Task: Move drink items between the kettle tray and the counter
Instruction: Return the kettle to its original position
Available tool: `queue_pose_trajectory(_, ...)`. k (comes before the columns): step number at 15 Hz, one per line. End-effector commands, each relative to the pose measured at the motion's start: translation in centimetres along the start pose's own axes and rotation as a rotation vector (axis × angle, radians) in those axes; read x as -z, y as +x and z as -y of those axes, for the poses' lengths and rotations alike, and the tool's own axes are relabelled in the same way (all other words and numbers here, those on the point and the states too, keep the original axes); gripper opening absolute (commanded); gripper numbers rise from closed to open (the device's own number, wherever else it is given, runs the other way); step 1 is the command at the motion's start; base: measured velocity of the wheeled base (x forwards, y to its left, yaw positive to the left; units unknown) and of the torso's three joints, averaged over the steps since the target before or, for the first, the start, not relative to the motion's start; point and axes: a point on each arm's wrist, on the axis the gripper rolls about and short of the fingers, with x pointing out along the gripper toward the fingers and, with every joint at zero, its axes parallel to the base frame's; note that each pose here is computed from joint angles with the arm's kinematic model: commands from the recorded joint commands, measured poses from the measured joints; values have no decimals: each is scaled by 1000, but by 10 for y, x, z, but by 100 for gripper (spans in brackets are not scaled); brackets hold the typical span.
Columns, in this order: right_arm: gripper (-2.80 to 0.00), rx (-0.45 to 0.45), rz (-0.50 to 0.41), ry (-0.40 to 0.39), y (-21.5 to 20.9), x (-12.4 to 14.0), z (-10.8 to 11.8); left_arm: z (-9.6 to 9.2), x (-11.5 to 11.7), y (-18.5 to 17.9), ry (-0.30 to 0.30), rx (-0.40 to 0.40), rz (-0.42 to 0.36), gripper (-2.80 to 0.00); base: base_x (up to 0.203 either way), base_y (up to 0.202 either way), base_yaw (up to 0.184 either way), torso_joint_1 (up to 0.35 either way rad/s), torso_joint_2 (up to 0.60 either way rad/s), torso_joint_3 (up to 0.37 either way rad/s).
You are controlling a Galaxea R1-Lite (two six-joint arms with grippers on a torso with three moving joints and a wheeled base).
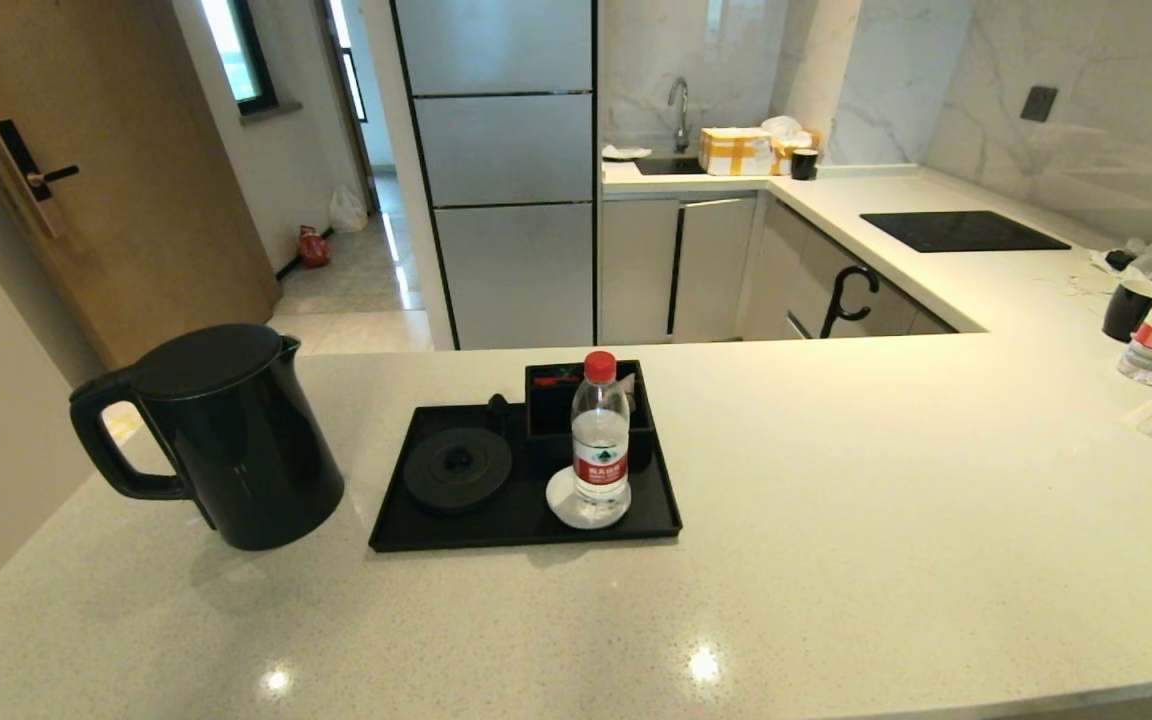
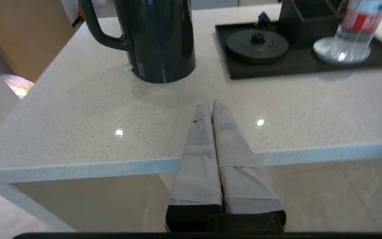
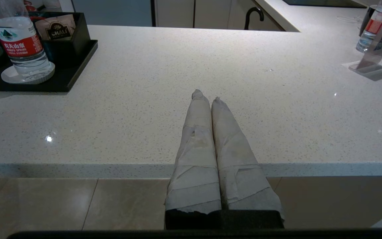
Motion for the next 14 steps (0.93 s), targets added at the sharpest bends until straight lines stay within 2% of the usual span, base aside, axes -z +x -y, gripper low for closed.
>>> queue_pose_trajectory(1,-280,-1,-3,-1,0,0,0,0,-2,0,29,3,-14,-280,0,0,0,0,0,0)
queue_pose_trajectory(2,-280,-1,-3,-1,0,0,0,0,-8,0,34,2,-18,-280,0,0,0,0,0,0)
queue_pose_trajectory(3,-280,-1,-3,-1,0,0,0,-1,-23,-1,29,-6,-19,-280,0,0,0,0,0,0)
queue_pose_trajectory(6,-280,-1,-3,-1,0,0,0,-6,-89,4,-28,-55,-32,-280,0,0,0,0,0,0)
queue_pose_trajectory(7,-280,-1,-3,-1,0,0,0,-8,-110,13,-47,-80,-65,-280,0,0,0,0,0,0)
queue_pose_trajectory(8,-280,-1,-1,-1,0,-1,0,-10,-127,31,-53,-130,-137,-280,0,0,0,0,0,0)
queue_pose_trajectory(10,-280,-1,-3,-1,0,0,0,-15,-140,75,-44,-243,-273,-280,0,0,0,0,0,0)
queue_pose_trajectory(11,-280,-1,-1,-1,0,-1,0,-17,-141,102,-36,-308,-309,-280,0,0,0,0,0,0)
queue_pose_trajectory(14,-280,-1,-3,-1,0,0,0,-30,-129,173,-27,-477,-313,-280,0,0,0,0,0,0)
